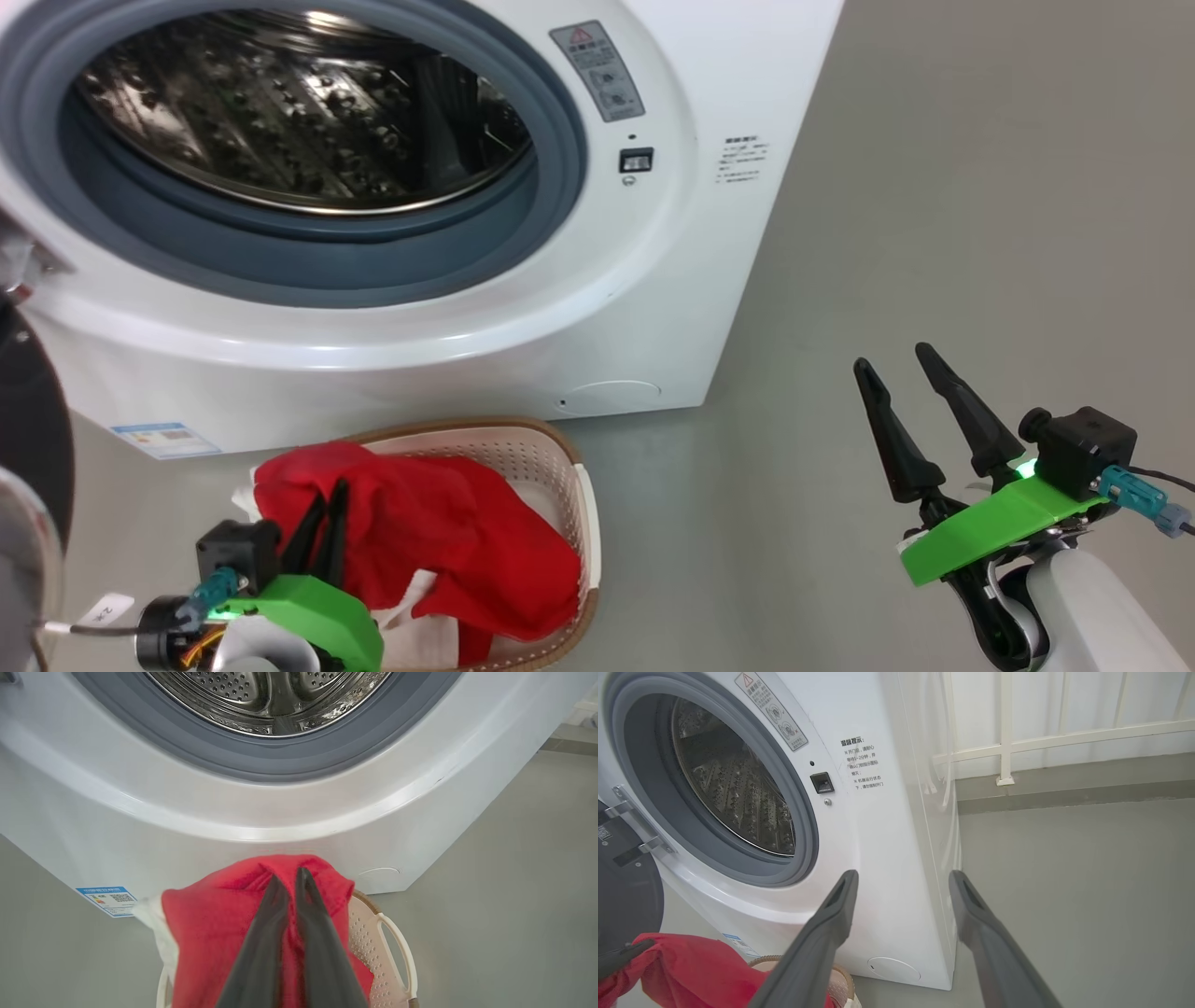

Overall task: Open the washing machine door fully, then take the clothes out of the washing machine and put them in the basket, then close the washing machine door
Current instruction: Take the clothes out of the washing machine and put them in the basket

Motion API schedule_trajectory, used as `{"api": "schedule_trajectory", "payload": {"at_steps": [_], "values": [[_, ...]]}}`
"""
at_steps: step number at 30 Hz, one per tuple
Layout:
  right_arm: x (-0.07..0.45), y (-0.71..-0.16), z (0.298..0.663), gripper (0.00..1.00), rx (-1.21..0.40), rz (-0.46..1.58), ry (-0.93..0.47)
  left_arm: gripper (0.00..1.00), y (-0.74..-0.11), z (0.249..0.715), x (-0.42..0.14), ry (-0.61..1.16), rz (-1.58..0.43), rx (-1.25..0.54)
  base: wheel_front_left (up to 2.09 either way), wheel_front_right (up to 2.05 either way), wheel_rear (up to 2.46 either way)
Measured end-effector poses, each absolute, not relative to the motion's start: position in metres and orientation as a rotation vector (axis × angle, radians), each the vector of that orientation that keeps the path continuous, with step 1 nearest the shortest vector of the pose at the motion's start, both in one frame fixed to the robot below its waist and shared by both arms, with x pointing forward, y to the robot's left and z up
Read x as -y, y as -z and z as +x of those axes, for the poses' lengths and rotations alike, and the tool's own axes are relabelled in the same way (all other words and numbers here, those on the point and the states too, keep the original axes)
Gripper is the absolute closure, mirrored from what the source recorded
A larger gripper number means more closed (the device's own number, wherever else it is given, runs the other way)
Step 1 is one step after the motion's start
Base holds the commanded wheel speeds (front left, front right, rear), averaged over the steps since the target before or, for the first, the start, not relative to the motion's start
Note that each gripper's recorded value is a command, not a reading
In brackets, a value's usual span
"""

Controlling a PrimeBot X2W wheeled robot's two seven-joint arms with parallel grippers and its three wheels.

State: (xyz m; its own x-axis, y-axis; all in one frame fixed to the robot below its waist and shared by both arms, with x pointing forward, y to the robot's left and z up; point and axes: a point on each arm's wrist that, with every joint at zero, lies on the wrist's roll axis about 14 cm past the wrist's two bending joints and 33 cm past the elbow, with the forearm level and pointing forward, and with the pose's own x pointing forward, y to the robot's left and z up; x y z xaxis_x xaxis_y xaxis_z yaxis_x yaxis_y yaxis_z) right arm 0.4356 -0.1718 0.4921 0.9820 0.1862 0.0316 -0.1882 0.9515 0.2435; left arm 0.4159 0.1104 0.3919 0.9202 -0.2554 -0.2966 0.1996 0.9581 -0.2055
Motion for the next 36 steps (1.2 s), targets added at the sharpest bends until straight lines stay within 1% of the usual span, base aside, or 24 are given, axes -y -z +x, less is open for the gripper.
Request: {"api": "schedule_trajectory", "payload": {"at_steps": [7,15,17,18,19,24,36], "values": [[0.185,-0.49,0.435,0.0,0.006,0.248,-0.154,1.0,-0.355,0.418,-0.105,0.25,-0.161,-0.452,0.0,0.0,0.0],[0.197,-0.486,0.435,0.0,-0.003,0.24,-0.12,1.0,-0.347,0.434,-0.091,0.279,-0.177,-0.477,0.0,0.0,0.0],[0.2,-0.486,0.435,0.0,-0.003,0.239,-0.114,0.53,-0.335,0.428,-0.089,0.283,-0.178,-0.522,0.0,0.0,0.0],[0.2,-0.485,0.435,0.0,-0.004,0.238,-0.111,0.07,-0.33,0.426,-0.09,0.28,-0.176,-0.542,0.0,0.0,0.0],[0.201,-0.485,0.435,0.0,-0.005,0.238,-0.109,0.0,-0.324,0.422,-0.09,0.277,-0.175,-0.564,0.0,0.0,0.0],[0.203,-0.483,0.434,0.0,-0.009,0.238,-0.102,0.0,-0.314,0.417,-0.087,0.28,-0.183,-0.608,0.0,0.0,0.0],[0.195,-0.487,0.438,0.0,0.001,0.244,-0.125,0.0,-0.331,0.426,-0.097,0.254,-0.192,-0.545,0.0,0.0,0.0]]}}
